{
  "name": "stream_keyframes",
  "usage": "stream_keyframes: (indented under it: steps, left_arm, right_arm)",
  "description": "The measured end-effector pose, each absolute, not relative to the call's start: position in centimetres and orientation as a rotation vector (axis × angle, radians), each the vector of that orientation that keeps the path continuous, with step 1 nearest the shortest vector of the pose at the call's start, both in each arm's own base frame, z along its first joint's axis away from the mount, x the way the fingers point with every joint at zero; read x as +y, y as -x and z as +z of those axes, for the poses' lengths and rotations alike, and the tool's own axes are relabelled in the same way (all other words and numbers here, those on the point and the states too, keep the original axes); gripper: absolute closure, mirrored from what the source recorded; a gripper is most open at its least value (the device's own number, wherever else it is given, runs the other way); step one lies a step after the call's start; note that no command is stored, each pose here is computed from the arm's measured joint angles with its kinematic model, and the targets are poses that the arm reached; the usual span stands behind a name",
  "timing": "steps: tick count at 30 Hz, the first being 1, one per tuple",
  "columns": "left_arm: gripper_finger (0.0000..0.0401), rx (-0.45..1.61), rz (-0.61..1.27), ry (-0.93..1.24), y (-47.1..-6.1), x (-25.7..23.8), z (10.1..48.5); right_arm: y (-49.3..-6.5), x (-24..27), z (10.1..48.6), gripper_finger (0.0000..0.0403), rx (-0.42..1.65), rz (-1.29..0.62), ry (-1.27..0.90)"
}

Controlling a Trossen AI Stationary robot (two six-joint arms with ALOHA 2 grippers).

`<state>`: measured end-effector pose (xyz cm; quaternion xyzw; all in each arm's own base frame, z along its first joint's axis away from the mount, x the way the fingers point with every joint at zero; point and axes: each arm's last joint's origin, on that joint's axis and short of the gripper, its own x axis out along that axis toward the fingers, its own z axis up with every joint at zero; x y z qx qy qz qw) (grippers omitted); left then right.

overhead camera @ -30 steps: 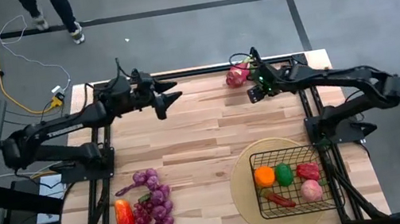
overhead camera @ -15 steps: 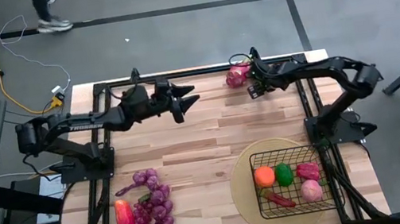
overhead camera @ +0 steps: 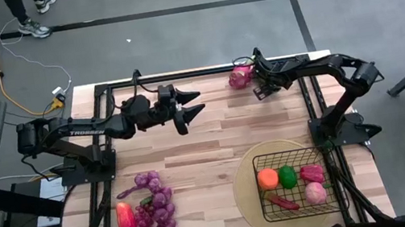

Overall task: Build produce basket
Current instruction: Put the cucumber into the wire basket

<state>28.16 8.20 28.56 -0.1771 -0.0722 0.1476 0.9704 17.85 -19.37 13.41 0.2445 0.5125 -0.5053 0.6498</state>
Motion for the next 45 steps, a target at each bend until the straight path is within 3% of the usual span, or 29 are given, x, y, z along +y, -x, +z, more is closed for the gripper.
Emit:
stream_keyframes:
  steps: [5, 7, 13, 19, 25, 31, 37, 45]
  left_arm:
    - [0.0123, -0.165, 0.297, 0.314, -28.3, 7.7, 28.8]
    - [0.0123, -0.18, 0.299, 0.303, -28.0, 7.7, 29.2]
    - [0.0123, -0.228, 0.273, 0.247, -26.9, 7.7, 31.6]
    - [0.0123, -0.131, 0.222, 0.236, -25.0, 7.4, 33.3]
    - [0.0123, -0.056, 0.199, 0.242, -22.0, 6.5, 34.5]
    - [0.0123, -0.053, 0.146, 0.204, -20.7, 5.1, 35.3]
    - [0.0123, -0.075, 0.094, 0.165, -21.2, 4.0, 35.4]
    - [0.0123, -0.147, 0.027, 0.194, -23.6, 3.6, 35.1]
  right_arm:
    - [-17.0, -18.6, 14.4, 0.0313, 1.234, -1.142, -0.523]
    - [-16.6, -18.2, 14.8, 0.0333, 1.268, -1.12, -0.524]
    - [-15.3, -16.0, 17.9, 0.0333, 1.248, -1.136, -0.541]
    - [-14.0, -12.0, 22.8, 0.0327, 0.966, -1.153, -0.626]
    - [-14.3, -7.0, 27.3, 0.033, 0.559, -0.891, -0.67]
    - [-15.8, -2.9, 30.4, 0.0327, 0.295, -0.555, -0.615]
    - [-17.8, 0.0, 31.5, 0.0326, 0.17, -0.401, -0.591]
    - [-20.2, 2.4, 31.3, 0.0325, 0.153, -0.274, -0.538]
